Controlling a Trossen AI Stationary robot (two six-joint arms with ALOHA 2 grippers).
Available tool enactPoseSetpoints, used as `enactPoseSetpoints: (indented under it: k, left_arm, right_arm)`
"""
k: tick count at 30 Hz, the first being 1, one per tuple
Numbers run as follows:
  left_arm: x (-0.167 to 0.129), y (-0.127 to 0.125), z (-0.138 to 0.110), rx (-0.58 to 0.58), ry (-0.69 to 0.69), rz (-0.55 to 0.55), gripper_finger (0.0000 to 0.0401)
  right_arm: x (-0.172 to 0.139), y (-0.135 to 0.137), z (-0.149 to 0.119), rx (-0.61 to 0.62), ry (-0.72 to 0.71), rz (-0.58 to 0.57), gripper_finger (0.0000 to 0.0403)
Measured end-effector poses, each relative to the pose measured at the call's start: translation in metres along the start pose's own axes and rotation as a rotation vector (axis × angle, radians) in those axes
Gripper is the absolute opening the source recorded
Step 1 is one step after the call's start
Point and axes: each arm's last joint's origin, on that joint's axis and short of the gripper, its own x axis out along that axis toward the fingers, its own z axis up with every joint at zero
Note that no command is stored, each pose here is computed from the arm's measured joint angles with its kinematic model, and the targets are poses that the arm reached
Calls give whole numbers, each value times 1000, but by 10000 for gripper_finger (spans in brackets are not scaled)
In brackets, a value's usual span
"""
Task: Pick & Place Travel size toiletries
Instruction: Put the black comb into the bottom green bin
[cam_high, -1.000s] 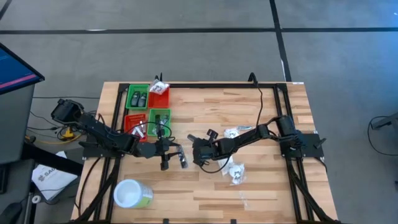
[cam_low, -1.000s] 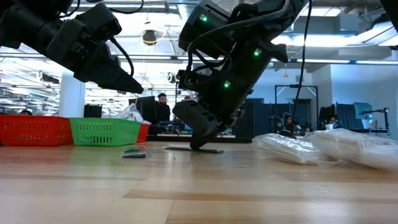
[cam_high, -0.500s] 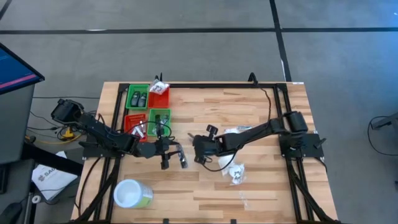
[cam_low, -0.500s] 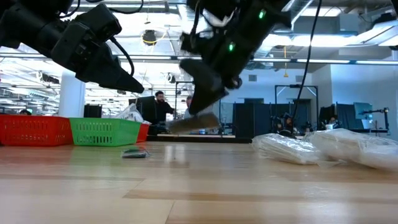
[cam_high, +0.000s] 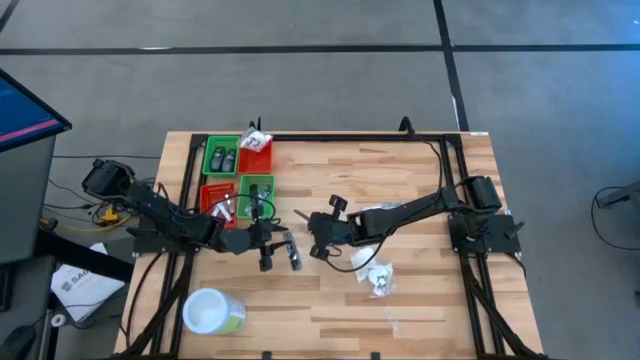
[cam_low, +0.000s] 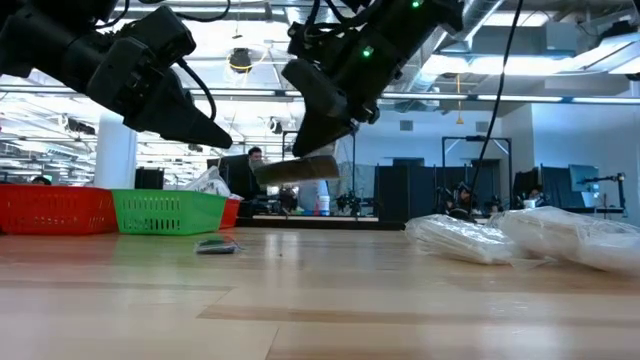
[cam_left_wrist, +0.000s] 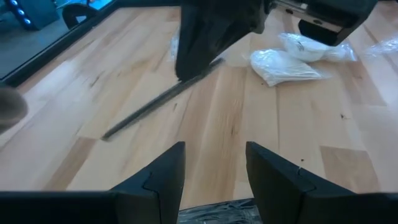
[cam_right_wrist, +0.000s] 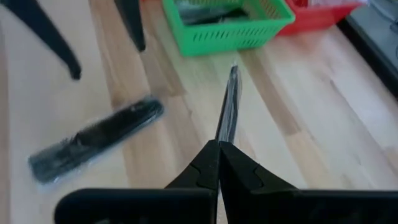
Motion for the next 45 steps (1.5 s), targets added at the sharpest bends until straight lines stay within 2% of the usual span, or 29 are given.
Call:
enactPoseSetpoints:
  k: [4,17,27,33,35,38,45]
  left_arm:
    - [-4,1,5,23,-23,-5,159]
    - [-43,14,42,9,-241,-50,159]
    - [-51,18,48,39,-282,-46,159]
    - [-51,18,47,63,-280,-41,159]
    - [-51,19,47,65,-274,-11,159]
    - [-50,22,43,105,-238,92,159]
    - [-50,27,40,284,-181,269,159]
  right_arm:
    - [4,-6,8,2,-56,8,0]
    - [23,-47,44,84,-286,209,0]
    - [32,-78,58,144,-398,281,0]
    - [34,-85,60,155,-411,272,0]
    - [34,-84,60,151,-412,288,0]
    - [34,-82,59,144,-405,308,0]
    - [32,-76,58,123,-398,342,0]
